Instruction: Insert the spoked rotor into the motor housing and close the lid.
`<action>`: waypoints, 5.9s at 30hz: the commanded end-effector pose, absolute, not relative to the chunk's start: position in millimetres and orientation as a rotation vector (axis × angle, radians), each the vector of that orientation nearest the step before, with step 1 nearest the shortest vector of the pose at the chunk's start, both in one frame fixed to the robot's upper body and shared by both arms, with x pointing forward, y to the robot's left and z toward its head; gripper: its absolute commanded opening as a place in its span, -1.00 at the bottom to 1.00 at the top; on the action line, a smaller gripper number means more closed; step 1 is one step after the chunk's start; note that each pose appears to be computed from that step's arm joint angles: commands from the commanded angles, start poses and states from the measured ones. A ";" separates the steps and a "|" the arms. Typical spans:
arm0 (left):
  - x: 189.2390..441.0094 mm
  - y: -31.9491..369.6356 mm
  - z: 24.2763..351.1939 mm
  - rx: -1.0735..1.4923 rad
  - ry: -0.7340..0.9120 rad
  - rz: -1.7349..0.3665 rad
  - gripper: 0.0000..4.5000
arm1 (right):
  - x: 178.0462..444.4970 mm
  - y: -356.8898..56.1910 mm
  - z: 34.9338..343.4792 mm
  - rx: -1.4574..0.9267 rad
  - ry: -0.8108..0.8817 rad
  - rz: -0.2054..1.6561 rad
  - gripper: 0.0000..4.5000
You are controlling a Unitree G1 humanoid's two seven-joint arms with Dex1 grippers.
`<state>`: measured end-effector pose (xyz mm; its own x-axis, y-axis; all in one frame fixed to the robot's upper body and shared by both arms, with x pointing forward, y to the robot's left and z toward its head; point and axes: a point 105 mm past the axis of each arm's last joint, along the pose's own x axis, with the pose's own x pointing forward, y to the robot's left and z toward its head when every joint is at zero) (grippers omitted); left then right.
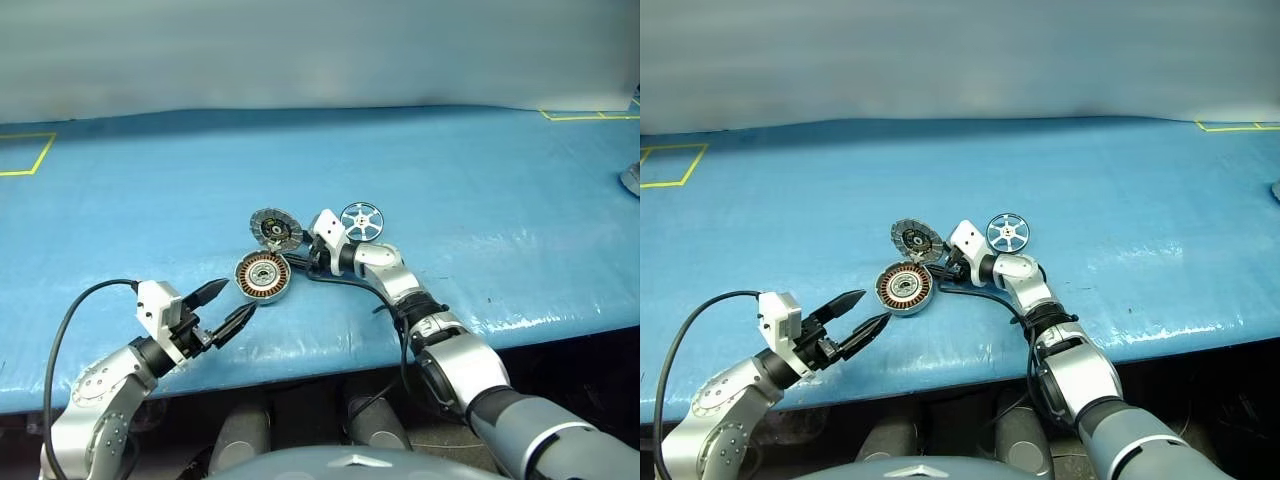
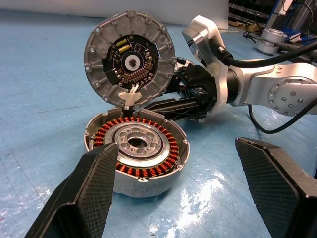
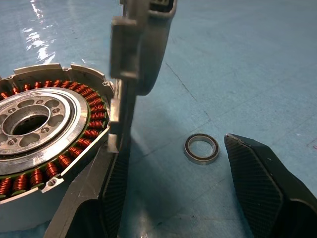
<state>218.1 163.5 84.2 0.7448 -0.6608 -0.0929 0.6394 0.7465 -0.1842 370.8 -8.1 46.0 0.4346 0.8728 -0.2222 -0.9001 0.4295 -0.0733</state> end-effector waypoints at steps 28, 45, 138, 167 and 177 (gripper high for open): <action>221.3 161.7 79.2 -0.124 0.145 -0.665 0.84 | 380.8 -0.8 48.7 -0.207 0.135 1.025 -0.71; 225.3 159.2 84.7 -0.124 0.123 -0.681 0.84 | 387.9 -47.3 64.2 -0.257 0.089 0.942 -0.71; 220.1 189.0 70.6 0.055 0.089 -0.635 0.84 | 307.6 34.7 78.8 -0.320 0.106 1.305 -0.71; 218.2 189.5 65.5 0.060 0.109 -0.629 0.84 | 308.7 37.3 85.7 -0.291 0.084 1.299 -0.16; 218.2 188.0 62.7 0.059 0.116 -0.633 0.84 | 306.3 38.4 98.6 -0.243 0.045 1.305 -0.16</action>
